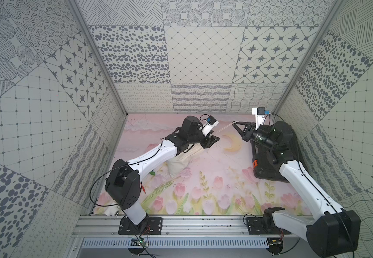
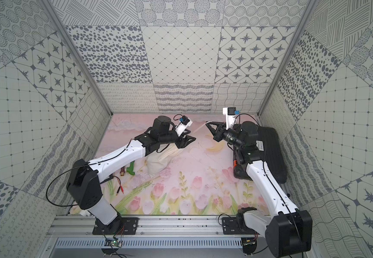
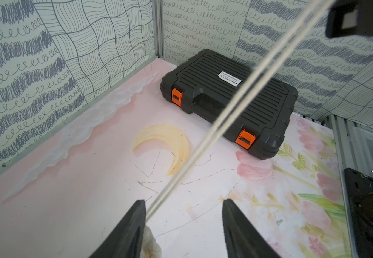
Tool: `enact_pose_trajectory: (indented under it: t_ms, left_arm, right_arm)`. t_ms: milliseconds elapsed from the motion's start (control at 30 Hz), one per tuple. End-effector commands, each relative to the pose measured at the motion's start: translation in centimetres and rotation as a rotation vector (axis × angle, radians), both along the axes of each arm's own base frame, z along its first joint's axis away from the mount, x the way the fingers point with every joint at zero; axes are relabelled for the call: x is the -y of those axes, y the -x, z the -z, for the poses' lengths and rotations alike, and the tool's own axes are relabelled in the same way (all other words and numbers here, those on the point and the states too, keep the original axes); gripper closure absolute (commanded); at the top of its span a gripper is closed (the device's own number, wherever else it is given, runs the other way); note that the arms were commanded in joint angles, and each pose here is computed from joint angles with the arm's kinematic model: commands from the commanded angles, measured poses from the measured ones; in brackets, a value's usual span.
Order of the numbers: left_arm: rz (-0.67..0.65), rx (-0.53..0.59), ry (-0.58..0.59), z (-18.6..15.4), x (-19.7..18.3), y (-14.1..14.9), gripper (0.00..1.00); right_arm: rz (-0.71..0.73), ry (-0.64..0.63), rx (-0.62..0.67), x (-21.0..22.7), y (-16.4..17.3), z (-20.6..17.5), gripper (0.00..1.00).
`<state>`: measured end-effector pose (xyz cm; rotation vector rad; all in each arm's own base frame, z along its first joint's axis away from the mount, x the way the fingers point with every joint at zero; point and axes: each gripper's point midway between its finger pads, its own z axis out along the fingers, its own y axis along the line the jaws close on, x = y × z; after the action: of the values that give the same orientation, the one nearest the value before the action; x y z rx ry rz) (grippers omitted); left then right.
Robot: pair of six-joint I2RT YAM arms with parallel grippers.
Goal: Close the soil bag
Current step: Frap the soil bag at the center of the board.
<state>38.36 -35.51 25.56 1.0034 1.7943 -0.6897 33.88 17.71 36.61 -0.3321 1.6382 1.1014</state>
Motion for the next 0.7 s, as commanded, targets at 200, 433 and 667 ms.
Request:
enact_pose_trajectory:
  t_ms: [200, 433, 667]
  left_arm:
    - [0.023, -0.024, -0.030, 1.6, 0.9, -2.8, 0.55]
    - [0.071, -0.127, -0.078, 5.0, 0.9, -1.5, 0.93]
    - [0.062, -0.251, -0.220, 11.0, -1.7, 1.4, 1.00]
  right_arm:
    - [-0.018, -0.005, 0.102, -0.1, 1.0, -3.1, 1.00]
    - [-0.008, 0.001, 0.120, -0.1, 0.8, -4.0, 1.00]
    - [0.033, 0.015, 0.174, 0.9, 0.2, -6.7, 1.00]
